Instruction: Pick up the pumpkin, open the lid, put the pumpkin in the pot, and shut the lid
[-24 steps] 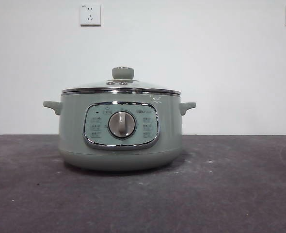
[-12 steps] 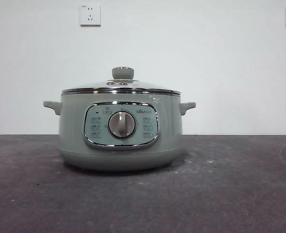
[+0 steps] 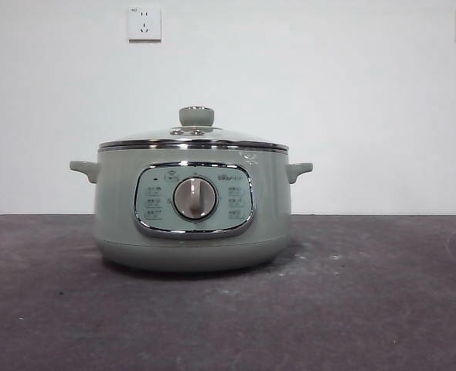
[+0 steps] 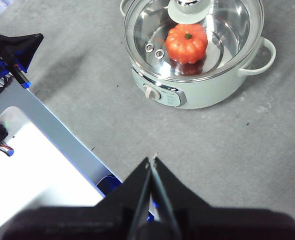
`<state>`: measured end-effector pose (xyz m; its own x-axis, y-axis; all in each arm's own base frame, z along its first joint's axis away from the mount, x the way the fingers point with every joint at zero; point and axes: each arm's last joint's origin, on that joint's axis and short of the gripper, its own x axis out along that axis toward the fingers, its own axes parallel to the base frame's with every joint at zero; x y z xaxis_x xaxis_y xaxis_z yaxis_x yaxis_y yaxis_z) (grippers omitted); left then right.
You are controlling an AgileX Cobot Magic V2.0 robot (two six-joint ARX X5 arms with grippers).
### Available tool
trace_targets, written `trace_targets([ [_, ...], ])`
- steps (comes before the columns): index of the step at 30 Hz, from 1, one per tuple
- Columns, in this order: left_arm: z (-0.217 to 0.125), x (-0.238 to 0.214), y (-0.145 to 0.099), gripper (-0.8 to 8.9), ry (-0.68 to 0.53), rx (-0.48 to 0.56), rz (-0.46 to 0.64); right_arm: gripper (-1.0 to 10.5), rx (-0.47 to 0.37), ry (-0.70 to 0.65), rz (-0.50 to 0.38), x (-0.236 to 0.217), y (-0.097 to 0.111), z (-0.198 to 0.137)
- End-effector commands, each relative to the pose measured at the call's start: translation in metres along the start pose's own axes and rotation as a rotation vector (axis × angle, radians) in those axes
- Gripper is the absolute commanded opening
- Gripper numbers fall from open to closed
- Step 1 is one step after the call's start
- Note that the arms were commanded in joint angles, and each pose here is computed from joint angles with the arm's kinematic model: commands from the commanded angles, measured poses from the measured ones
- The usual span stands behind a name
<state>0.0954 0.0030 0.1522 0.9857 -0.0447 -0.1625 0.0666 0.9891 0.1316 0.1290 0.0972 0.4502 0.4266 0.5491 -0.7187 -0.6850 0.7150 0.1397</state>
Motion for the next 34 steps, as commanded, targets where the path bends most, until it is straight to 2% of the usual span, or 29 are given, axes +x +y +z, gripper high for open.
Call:
trace_targets([
  [1, -0.005, 0.001, 0.0, -0.03, 0.009, -0.013, 0.004, 0.0, 0.01, 0.011, 0.0, 0.0, 0.0, -0.002],
  [19, -0.005, 0.001, 0.0, -0.03, 0.009, -0.013, 0.003, 0.0, 0.007, 0.011, 0.005, 0.0, 0.001, -0.002],
  [25, -0.005, 0.001, 0.0, -0.03, 0.009, -0.013, 0.002, 0.0, -0.012, -0.019, -0.11, -0.01, -0.006, -0.006],
  [29, -0.005, 0.001, 0.0, -0.03, 0.009, -0.013, 0.003, 0.0, 0.023, -0.108, -0.157, -0.03, -0.01, -0.013],
  [34, -0.005, 0.001, 0.0, -0.03, 0.009, -0.013, 0.002, 0.0, 0.048, -0.357, -0.267, -0.065, -0.013, -0.02],
])
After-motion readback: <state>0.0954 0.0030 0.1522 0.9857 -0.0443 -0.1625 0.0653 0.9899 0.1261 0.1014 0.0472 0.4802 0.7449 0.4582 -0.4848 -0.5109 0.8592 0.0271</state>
